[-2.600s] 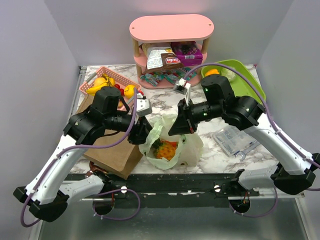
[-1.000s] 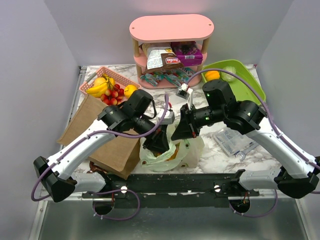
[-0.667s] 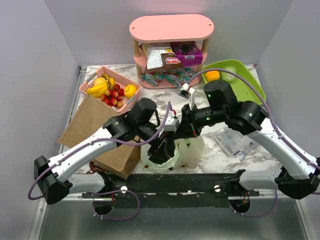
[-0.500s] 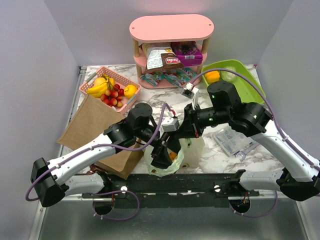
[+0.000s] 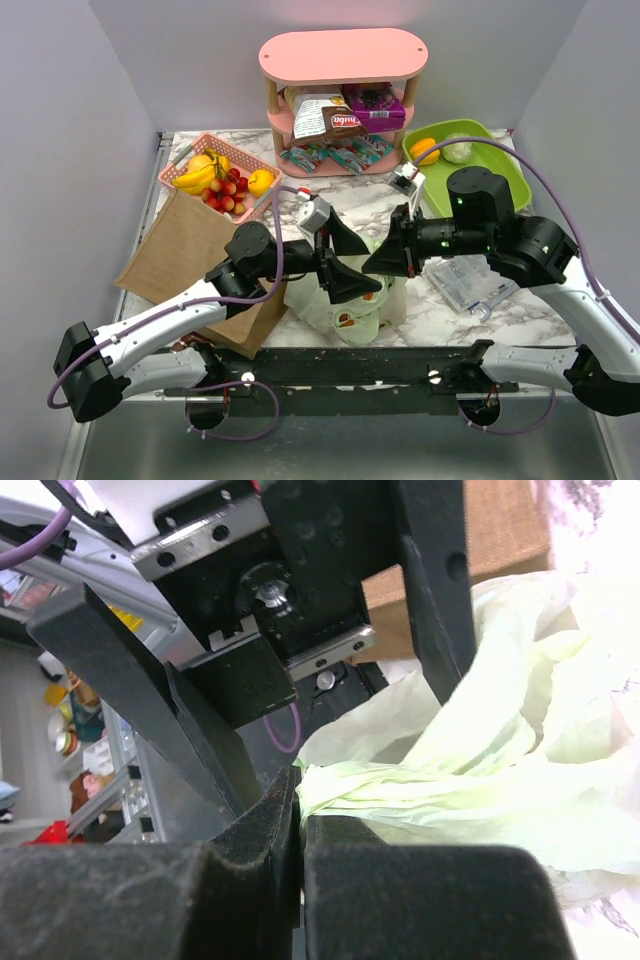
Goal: Place the food into the grocery bag and tie it
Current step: Tie the grocery bag at the center of the board.
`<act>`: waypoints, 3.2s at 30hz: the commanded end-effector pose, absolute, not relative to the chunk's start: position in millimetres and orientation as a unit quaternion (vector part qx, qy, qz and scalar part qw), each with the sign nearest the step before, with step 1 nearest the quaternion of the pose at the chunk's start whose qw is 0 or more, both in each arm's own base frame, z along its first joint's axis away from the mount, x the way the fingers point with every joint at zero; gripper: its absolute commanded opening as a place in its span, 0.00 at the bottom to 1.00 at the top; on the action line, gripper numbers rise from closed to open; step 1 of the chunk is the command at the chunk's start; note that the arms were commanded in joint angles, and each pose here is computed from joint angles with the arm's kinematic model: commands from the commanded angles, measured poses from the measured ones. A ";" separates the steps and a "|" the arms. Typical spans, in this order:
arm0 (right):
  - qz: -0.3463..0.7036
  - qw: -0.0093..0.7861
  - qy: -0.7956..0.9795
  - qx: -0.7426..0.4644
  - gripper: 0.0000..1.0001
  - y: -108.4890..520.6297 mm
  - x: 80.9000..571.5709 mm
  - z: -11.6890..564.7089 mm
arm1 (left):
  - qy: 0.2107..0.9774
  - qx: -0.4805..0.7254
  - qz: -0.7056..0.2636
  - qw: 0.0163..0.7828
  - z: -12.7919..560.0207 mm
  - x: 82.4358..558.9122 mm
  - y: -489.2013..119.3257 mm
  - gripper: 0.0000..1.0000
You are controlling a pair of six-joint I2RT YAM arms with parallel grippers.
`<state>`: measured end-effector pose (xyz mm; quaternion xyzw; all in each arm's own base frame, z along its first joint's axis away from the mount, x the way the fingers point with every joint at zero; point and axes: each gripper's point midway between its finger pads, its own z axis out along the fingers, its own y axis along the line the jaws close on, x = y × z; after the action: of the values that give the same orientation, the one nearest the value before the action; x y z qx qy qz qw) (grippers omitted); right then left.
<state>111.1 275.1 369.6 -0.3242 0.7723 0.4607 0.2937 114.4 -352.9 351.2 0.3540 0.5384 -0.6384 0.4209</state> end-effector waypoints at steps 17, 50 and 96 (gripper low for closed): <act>0.436 0.268 0.810 -0.288 0.01 257.2 103.1 346.2 | 0.517 0.432 -0.503 0.541 354.5 123.6 -314.8 0.86; 0.347 0.252 0.866 -0.258 0.01 249.3 128.3 287.6 | 0.561 0.517 -0.328 0.558 347.0 123.9 -248.0 0.94; 0.288 0.357 0.869 -0.187 0.01 206.8 148.3 309.3 | 0.653 0.383 -0.181 0.628 327.6 218.1 -289.0 0.00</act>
<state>134.4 224.9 290.9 -0.2187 0.8702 0.3211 0.3029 143.7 -330.6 282.7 0.5507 0.6120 -0.3155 0.4718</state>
